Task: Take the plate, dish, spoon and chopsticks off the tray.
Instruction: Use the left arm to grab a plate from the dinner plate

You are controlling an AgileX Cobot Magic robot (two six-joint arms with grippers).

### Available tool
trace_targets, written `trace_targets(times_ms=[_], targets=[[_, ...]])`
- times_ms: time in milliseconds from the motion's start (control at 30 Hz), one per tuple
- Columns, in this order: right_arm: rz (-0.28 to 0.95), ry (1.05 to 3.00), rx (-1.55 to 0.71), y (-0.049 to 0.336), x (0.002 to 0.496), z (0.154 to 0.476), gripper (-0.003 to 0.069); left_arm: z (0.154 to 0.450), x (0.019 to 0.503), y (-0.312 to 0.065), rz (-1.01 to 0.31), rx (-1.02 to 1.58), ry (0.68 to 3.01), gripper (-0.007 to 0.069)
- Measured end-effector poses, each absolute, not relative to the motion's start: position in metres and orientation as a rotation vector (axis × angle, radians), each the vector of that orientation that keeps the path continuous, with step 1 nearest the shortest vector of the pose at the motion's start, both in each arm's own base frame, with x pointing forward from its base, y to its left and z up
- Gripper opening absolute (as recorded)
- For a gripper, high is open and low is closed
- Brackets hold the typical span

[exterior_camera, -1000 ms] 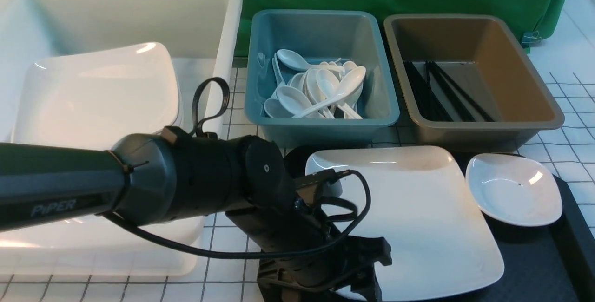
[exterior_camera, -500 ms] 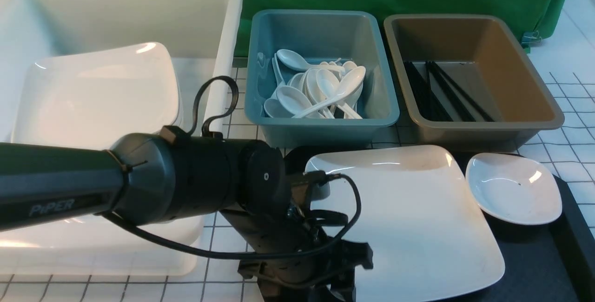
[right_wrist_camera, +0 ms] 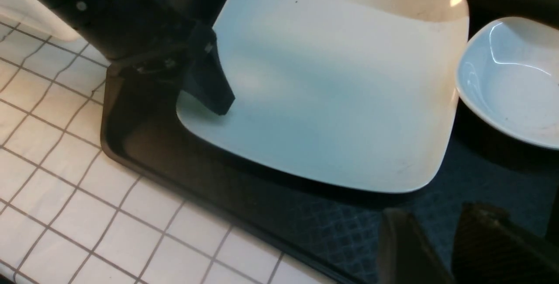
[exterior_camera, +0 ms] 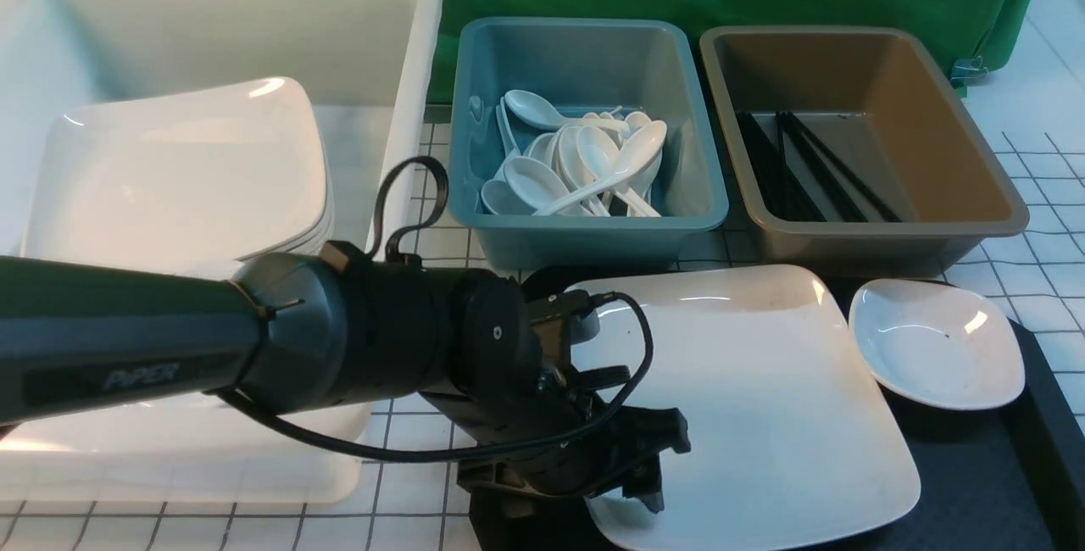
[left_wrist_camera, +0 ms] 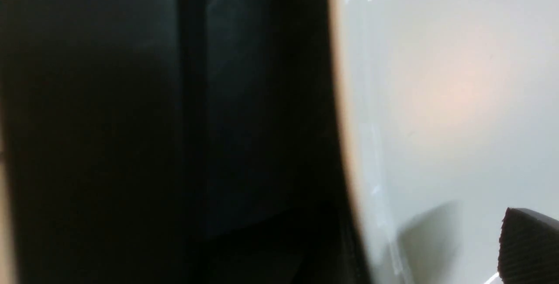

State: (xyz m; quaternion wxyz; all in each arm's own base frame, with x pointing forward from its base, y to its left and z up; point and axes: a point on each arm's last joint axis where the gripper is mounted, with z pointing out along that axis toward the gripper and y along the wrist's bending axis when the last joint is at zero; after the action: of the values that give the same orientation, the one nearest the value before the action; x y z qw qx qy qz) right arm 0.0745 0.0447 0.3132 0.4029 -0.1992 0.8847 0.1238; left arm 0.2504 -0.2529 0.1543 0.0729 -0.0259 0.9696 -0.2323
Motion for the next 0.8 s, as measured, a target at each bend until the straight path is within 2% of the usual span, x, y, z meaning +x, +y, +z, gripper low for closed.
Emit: trace_targets(times_ms=[167, 267, 467, 567, 800], targets=[[0.314, 2.235, -0.503, 0.045, 0.074, 0.313, 0.024, 0.153, 0.252, -0.255, -0.723, -0.126, 2.908, 0.047], [0.314, 2.235, -0.503, 0.045, 0.074, 0.313, 0.024, 0.151, 0.252, -0.255, -0.725, -0.146, 2.914, 0.0412], [0.315, 2.236, -0.502, 0.045, 0.074, 0.313, 0.024, 0.148, 0.25, -0.255, -0.724, -0.196, 2.945, 0.014], [0.315, 2.236, -0.502, 0.045, 0.074, 0.313, 0.024, 0.148, 0.251, -0.255, -0.729, -0.222, 2.945, 0.0104], [0.317, 2.236, -0.502, 0.045, 0.074, 0.313, 0.024, 0.161, 0.242, -0.248, -0.666, -0.154, 3.003, 0.0096]])
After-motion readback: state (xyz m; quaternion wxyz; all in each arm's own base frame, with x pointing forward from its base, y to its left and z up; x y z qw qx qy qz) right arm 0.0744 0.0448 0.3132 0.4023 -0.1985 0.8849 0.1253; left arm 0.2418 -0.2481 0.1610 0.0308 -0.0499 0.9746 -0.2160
